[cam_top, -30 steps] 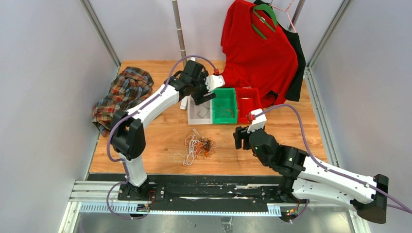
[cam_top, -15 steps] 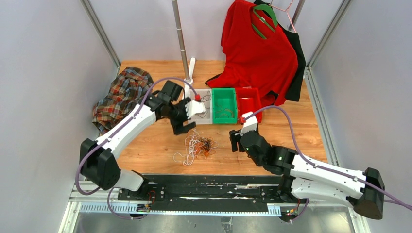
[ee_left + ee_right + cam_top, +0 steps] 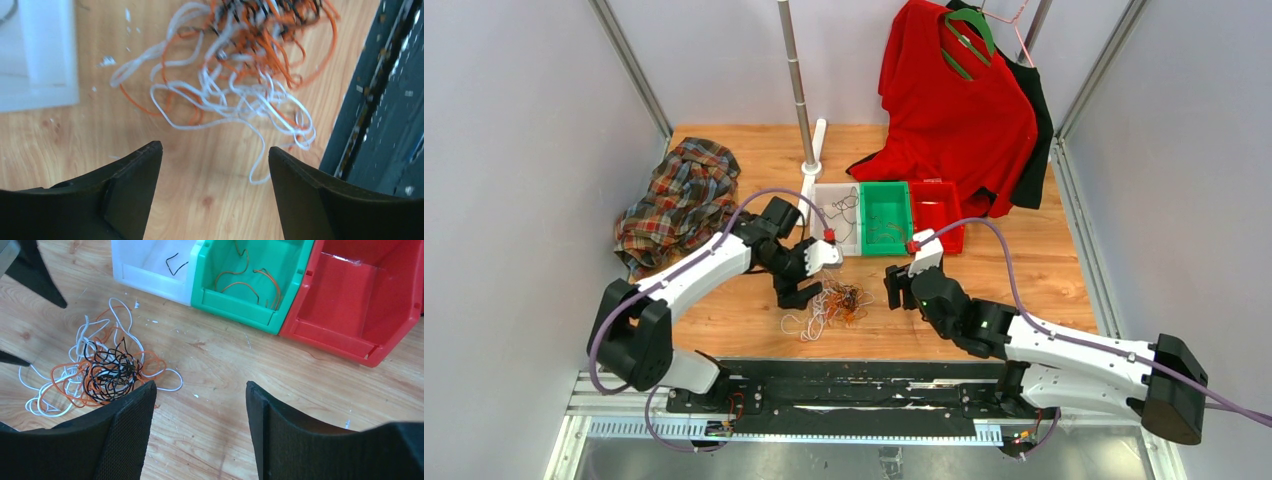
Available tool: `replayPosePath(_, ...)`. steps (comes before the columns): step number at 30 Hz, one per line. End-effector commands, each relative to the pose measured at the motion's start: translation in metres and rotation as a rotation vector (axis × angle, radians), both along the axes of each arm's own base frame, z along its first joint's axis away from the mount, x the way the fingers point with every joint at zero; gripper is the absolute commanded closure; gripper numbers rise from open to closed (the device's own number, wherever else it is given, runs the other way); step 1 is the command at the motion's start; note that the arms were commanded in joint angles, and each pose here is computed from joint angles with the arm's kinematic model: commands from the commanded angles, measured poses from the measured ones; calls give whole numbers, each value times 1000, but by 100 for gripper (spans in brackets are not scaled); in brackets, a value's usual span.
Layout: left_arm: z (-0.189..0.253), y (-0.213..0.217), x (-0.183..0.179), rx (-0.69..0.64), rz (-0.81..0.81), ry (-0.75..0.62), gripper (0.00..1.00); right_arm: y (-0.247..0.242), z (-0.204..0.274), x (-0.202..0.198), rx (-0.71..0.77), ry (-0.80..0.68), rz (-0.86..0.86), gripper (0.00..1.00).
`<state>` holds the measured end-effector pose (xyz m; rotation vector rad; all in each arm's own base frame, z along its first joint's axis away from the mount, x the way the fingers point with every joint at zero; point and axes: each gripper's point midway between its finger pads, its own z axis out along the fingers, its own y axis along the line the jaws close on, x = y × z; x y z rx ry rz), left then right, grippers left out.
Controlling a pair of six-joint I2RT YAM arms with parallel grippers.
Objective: Untangle the cables
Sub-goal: Untie the cable.
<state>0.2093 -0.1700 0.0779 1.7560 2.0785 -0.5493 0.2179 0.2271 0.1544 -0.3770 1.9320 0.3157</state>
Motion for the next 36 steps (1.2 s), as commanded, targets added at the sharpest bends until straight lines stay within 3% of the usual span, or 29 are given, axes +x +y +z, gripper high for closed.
replayPosePath(1, 16, -40, 28, -172, 80, 9, 18, 7, 2, 5, 64, -9, -15, 34)
replayPosePath(6, 5, -54, 31, -210, 169, 109, 25, 8, 9, 5, 128, -22, -21, 34)
replayPosePath(11, -3, -59, 50, -221, 233, 72, 42, 15, 6, 4, 171, -13, -5, 36)
replayPosePath(14, -4, -59, 56, -215, 238, 57, 58, 21, 3, 4, 178, -4, 9, 39)
replayPosePath(18, 1, -55, 55, -209, 218, 43, 86, 26, 1, 4, 184, 1, 19, 44)
replayPosePath(20, 4, -54, 52, -215, 209, 38, 95, 28, 2, 5, 189, -4, 19, 45)
replayPosePath(26, 30, -54, 49, -237, 196, 15, 99, 35, 10, 7, 203, -21, 43, 48)
replayPosePath(32, 90, -57, 29, -321, 146, 0, 99, 62, 42, 6, 250, -72, 152, 33)
replayPosePath(36, 120, -57, 17, -360, 119, -3, 99, 89, 63, 9, 279, -102, 232, 28)
